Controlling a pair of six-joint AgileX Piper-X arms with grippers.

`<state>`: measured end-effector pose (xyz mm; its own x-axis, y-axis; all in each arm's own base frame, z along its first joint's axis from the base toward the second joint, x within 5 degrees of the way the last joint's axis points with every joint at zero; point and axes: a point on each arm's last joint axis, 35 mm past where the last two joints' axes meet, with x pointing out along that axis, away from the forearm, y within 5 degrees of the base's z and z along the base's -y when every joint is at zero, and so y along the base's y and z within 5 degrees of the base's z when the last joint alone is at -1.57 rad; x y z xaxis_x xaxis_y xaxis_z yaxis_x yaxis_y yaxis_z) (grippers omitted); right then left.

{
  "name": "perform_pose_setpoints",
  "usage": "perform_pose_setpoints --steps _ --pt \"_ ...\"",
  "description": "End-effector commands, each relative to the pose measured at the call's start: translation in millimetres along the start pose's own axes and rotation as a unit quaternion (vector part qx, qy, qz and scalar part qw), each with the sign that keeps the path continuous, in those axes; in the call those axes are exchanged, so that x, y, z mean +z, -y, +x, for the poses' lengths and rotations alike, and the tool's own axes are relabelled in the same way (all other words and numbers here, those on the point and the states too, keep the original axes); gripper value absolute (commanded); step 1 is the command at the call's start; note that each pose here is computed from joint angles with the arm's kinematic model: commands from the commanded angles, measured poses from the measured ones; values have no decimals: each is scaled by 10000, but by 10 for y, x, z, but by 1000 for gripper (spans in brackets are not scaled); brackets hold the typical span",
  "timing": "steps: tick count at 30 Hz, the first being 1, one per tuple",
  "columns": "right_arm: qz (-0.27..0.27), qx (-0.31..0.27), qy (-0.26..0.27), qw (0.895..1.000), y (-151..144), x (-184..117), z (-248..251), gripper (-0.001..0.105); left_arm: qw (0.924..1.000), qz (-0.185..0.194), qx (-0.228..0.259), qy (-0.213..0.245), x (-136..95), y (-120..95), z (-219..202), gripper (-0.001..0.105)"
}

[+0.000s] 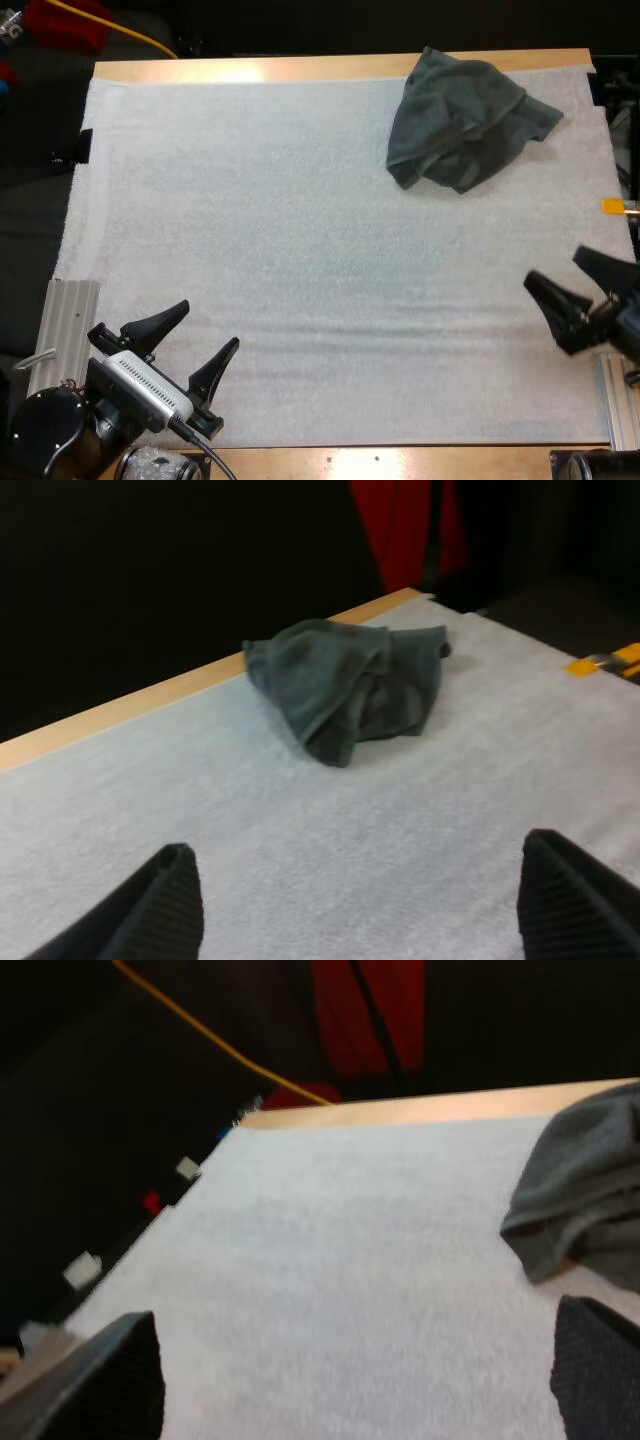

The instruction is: Pick towel from pile, fold and stack

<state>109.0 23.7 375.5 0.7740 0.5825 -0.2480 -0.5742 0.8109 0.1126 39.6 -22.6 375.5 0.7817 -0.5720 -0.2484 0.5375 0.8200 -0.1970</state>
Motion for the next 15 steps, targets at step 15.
perform_pose_setpoints --steps 15 --pt "892 149 -431 9950 109 6 1095 77 9999 31 -130 84 33 15 -6 63"
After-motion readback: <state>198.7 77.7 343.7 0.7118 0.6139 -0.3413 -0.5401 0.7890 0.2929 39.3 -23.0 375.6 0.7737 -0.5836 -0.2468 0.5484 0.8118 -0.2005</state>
